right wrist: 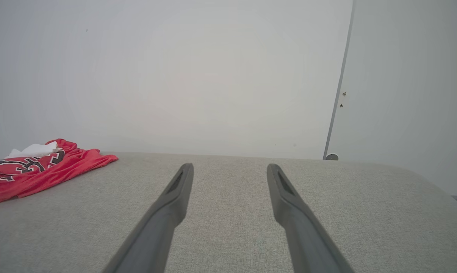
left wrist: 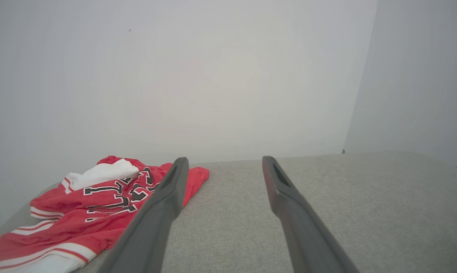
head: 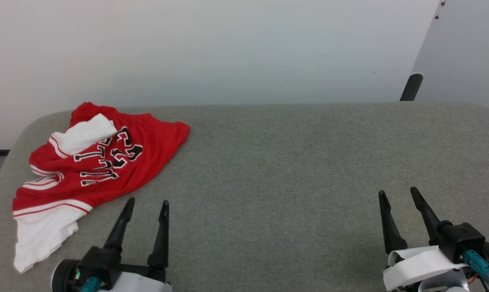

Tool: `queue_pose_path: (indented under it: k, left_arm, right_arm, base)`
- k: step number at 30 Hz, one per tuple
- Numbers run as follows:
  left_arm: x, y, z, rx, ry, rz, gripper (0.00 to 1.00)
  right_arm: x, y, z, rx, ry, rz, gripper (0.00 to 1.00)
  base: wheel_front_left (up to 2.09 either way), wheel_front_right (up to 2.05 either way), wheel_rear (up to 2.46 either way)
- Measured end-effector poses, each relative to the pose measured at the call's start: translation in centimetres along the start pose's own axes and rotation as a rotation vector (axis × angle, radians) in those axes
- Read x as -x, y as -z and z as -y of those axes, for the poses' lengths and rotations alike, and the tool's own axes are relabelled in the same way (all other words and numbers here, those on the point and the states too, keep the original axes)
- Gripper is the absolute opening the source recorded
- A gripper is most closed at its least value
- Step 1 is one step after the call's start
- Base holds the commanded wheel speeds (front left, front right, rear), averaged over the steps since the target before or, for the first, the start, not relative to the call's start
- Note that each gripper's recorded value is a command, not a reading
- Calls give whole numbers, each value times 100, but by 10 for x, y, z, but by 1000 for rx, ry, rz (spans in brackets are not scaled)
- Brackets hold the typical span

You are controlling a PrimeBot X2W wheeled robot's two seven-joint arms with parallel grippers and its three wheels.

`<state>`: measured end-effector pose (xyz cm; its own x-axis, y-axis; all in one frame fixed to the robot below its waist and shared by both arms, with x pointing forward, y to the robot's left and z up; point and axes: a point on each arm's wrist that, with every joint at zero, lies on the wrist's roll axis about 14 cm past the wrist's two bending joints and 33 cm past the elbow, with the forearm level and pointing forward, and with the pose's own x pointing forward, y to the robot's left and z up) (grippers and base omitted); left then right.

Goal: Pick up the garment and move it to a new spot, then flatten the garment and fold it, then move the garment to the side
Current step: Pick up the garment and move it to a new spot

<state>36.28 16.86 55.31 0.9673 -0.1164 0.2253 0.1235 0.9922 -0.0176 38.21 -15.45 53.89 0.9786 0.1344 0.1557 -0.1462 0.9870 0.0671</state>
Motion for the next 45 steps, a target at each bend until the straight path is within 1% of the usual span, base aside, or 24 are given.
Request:
queue_pose_path:
  k: [11, 17, 23, 33, 40, 45]
  left_arm:
    - [2, 4, -2, 23, -10, -13, 100]
    - [8, 6, -13, 23, -45, -21, 100]
    - [19, 2, -39, 1, -113, -17, 100]
    - [54, -8, -85, -32, -261, -8, 100]
    - [74, -13, -101, -40, -327, 0, 100]
    - [75, -8, -107, -23, -344, -14, 100]
  right_arm:
    - [0, 0, 0, 4, -1, 1, 100]
    - [-3, 2, -7, 3, -23, -4, 100]
    - [-12, 4, -28, -3, -86, -9, 100]
    - [-25, 3, -82, -24, -238, -6, 100]
    - [-30, 2, -107, -33, -309, -1, 100]
    - [-31, 5, -109, -35, -314, -9, 100]
  base:
    - [0, 0, 0]
    - [0, 0, 0]
    - [0, 0, 0]
    - [0, 0, 0]
    - [0, 0, 0]
    - [0, 0, 0]
